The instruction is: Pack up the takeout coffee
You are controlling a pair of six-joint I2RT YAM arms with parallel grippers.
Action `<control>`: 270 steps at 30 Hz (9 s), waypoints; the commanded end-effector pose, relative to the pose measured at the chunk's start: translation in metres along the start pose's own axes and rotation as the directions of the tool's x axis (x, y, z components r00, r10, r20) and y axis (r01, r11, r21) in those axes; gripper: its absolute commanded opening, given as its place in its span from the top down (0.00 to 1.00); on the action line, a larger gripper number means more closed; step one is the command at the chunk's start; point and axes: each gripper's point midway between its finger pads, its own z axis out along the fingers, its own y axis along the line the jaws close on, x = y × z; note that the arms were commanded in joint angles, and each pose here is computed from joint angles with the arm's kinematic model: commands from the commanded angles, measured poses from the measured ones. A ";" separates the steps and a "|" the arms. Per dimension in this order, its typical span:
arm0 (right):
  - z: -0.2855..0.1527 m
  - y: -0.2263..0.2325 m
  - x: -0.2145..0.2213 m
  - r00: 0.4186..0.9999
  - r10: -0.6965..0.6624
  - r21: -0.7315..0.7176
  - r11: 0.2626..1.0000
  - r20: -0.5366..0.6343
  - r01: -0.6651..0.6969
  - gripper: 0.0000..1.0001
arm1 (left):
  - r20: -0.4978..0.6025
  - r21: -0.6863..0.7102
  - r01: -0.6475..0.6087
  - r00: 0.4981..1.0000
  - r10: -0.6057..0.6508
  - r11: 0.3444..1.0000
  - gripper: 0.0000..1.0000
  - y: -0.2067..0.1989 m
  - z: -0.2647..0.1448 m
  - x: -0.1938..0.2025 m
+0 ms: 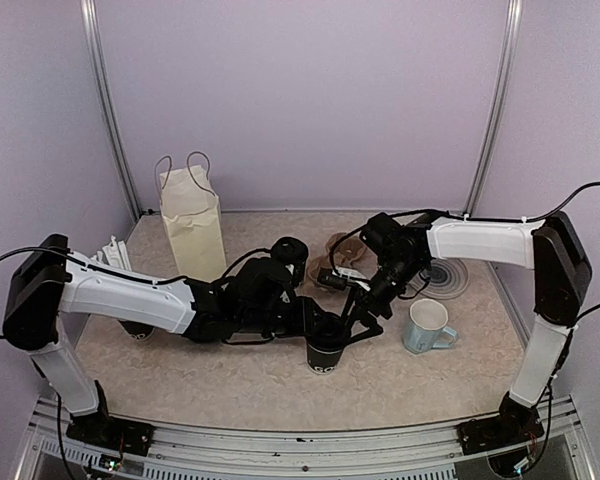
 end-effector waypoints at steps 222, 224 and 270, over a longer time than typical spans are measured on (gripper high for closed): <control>-0.133 0.076 -0.062 0.907 0.063 -0.322 0.943 0.416 0.082 0.33 | 0.492 0.077 -0.683 0.659 0.568 0.726 0.24 -0.101 -0.067 -0.019; -0.133 0.075 -0.062 0.909 0.050 -0.302 0.949 0.414 0.086 0.35 | 0.482 0.056 -0.676 0.663 0.574 0.734 0.22 -0.096 -0.064 -0.020; -0.080 -0.038 0.002 0.990 -0.004 0.239 0.971 0.139 -0.030 0.01 | 0.365 -0.028 -0.660 0.692 0.622 0.751 0.09 -0.025 0.067 0.005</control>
